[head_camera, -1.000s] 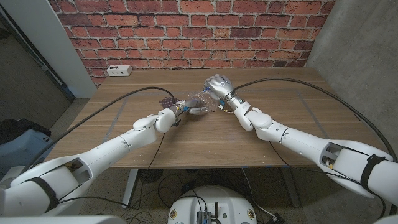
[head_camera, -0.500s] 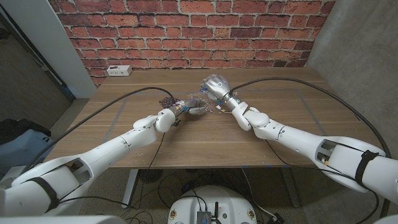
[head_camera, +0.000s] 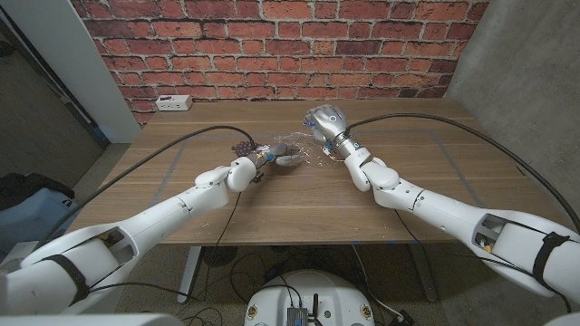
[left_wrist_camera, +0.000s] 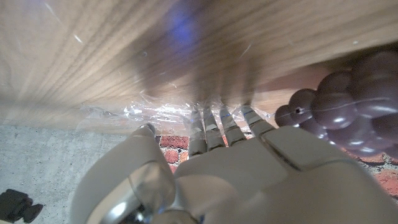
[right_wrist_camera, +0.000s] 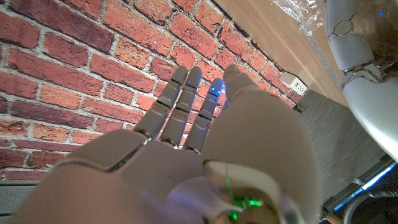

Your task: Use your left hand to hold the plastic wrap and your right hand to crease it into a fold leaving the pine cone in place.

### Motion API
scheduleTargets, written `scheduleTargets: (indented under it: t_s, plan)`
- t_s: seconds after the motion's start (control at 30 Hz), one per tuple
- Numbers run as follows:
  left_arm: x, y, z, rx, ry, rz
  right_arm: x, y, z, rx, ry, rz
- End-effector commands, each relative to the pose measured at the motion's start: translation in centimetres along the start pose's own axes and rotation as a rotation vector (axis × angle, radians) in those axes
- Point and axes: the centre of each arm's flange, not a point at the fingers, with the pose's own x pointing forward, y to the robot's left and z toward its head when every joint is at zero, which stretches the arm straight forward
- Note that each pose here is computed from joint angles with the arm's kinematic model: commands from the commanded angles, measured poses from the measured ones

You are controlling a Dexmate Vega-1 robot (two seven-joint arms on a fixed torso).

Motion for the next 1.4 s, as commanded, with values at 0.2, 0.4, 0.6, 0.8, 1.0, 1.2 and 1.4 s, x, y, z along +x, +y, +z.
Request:
scheduleTargets:
  t_s: [0.2, 0.4, 0.6, 0.8, 1.0, 1.2, 1.4]
  plan:
    - [0.9, 0.0, 1.2, 0.013, -0.043, -0.013, -4.2, -2.9, -1.6, 0.152, 0.107, 0.080]
    - [0.9, 0.1, 1.4, 0.012, -0.043, -0.010, -5.3, -2.7, -2.1, 0.199, 0.132, 0.131]
    - [0.8, -0.1, 1.6, 0.014, -0.045, -0.016, -6.4, -2.4, -2.6, 0.217, 0.149, 0.187]
    - [0.7, -0.2, 1.6, 0.013, -0.040, -0.018, -7.6, -2.1, -2.9, 0.217, 0.164, 0.240]
    - [0.5, -0.2, 1.5, 0.014, -0.035, -0.019, -8.8, -1.9, -3.2, 0.224, 0.179, 0.283]
    - [0.3, -0.2, 1.4, 0.013, -0.031, -0.019, -9.6, -1.9, -3.3, 0.210, 0.178, 0.326]
    - [0.3, -0.3, 1.4, 0.013, -0.032, -0.019, -10.2, -1.7, -3.5, 0.207, 0.182, 0.375]
